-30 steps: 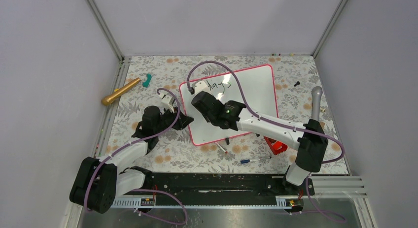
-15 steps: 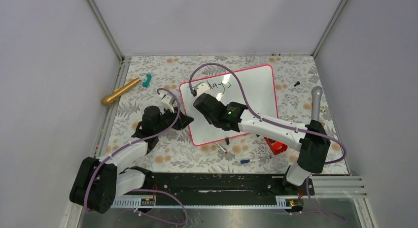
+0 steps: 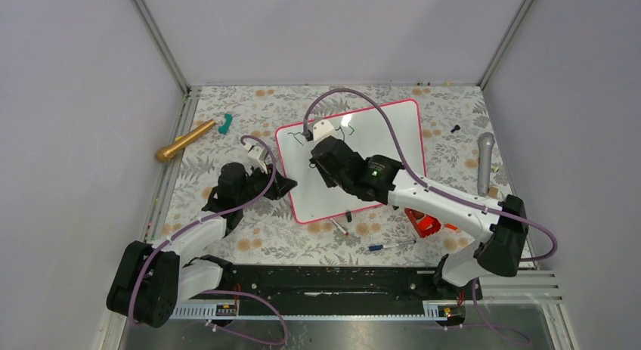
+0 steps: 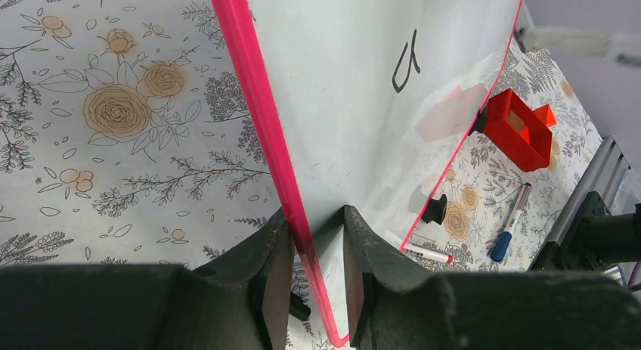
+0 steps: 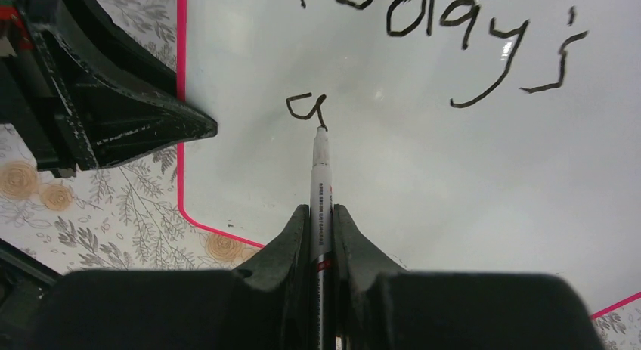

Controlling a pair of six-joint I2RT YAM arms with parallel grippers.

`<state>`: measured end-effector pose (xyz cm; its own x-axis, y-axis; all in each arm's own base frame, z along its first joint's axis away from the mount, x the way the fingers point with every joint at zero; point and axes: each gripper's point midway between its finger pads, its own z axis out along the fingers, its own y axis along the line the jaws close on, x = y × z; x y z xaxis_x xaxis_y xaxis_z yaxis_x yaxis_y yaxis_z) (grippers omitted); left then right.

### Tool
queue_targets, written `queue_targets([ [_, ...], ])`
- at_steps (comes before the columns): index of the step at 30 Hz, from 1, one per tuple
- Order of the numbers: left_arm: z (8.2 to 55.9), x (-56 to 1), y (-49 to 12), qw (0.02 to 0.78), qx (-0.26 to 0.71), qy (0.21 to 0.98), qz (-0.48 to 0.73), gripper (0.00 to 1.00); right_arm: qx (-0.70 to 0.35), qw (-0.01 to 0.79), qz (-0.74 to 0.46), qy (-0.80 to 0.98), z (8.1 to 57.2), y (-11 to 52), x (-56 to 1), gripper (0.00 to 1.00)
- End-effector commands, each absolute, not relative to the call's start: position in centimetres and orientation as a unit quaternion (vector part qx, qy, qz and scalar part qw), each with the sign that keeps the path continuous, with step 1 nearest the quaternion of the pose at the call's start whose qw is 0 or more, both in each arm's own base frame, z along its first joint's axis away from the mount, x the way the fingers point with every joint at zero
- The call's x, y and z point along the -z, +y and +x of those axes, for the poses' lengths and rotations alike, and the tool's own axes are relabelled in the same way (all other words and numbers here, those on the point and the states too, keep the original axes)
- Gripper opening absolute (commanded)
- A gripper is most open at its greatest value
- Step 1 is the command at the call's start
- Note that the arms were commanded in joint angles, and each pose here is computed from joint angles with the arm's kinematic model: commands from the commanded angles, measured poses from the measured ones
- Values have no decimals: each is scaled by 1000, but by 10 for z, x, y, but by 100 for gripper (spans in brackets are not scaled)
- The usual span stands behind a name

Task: Write a sentence on the whiteboard

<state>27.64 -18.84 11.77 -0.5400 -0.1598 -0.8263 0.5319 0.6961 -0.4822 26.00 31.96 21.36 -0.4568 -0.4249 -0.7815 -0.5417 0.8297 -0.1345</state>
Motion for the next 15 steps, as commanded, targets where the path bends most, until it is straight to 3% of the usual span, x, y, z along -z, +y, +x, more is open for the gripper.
queue_targets([
  [1,289,-128,-182,500,342,785,127,13,-80,459,-258,846,268,312,-229,0],
  [15,290,-126,-182,499,342,786,127,13,-38,442,-236,864,287,281,-215,0],
])
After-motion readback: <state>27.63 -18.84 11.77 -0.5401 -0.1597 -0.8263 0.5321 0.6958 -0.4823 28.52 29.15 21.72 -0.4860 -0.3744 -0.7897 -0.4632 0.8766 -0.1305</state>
